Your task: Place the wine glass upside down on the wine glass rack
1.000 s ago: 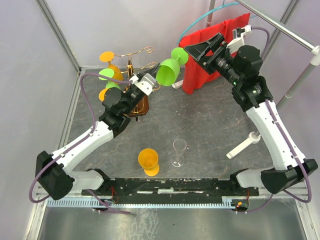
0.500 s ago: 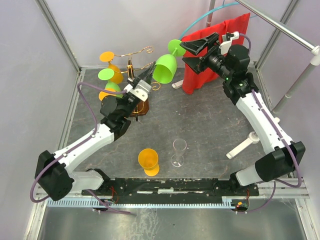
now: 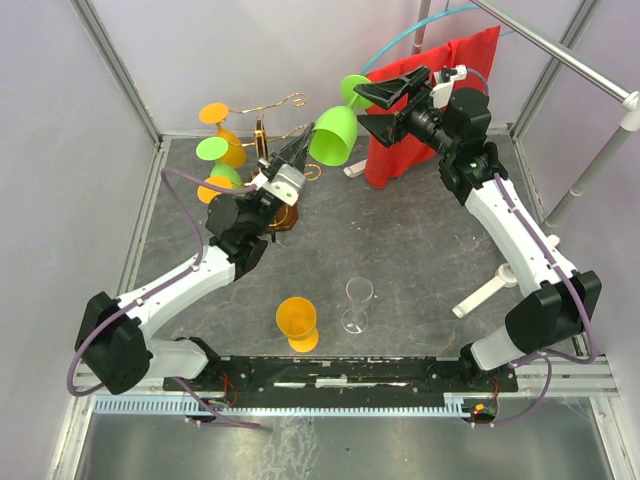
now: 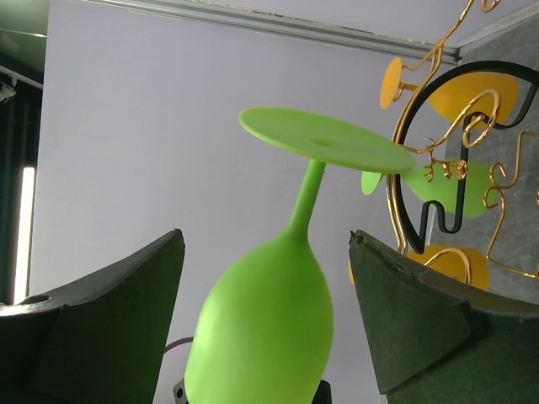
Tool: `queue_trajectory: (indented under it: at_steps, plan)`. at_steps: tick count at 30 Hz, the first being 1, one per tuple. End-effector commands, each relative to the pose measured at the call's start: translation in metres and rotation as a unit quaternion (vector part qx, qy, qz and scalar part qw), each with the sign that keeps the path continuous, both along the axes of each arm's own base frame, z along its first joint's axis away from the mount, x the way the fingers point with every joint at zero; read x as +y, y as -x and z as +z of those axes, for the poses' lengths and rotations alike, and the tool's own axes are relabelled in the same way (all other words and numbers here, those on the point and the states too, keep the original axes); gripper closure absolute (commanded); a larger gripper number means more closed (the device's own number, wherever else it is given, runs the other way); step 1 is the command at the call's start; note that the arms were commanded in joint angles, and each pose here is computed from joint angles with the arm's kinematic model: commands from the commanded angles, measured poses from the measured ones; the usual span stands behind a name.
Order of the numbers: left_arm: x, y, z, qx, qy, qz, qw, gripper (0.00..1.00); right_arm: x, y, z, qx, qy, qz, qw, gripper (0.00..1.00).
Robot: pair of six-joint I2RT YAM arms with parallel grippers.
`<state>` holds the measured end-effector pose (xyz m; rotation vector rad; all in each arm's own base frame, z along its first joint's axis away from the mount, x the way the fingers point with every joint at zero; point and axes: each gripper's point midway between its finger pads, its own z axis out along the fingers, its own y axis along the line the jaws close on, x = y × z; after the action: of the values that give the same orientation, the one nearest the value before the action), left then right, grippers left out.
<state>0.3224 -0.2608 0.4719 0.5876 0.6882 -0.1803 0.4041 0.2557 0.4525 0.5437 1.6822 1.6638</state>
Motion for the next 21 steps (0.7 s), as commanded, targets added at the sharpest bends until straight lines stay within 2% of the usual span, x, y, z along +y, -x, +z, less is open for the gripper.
queue_trajectory:
  at_steps: [1,4,13,21]
  plan:
    - [0.003,0.008,0.022,-0.042,0.025,0.001,0.999,0.97,0.003,0.005,0.033,-0.046,-0.019,0.015,0.999,0.14]
    - [0.001,0.007,0.023,-0.043,0.031,-0.002,0.999,0.97,0.005,0.002,0.030,-0.043,-0.019,0.019,0.999,0.16]
    - [-0.010,0.004,0.018,-0.043,0.028,-0.006,0.999,0.97,0.009,-0.002,0.024,-0.045,-0.019,0.029,0.998,0.31]
    - [-0.017,0.004,0.014,-0.044,0.021,-0.003,0.999,0.97,0.014,-0.002,0.024,-0.054,-0.027,0.046,0.997,0.55]
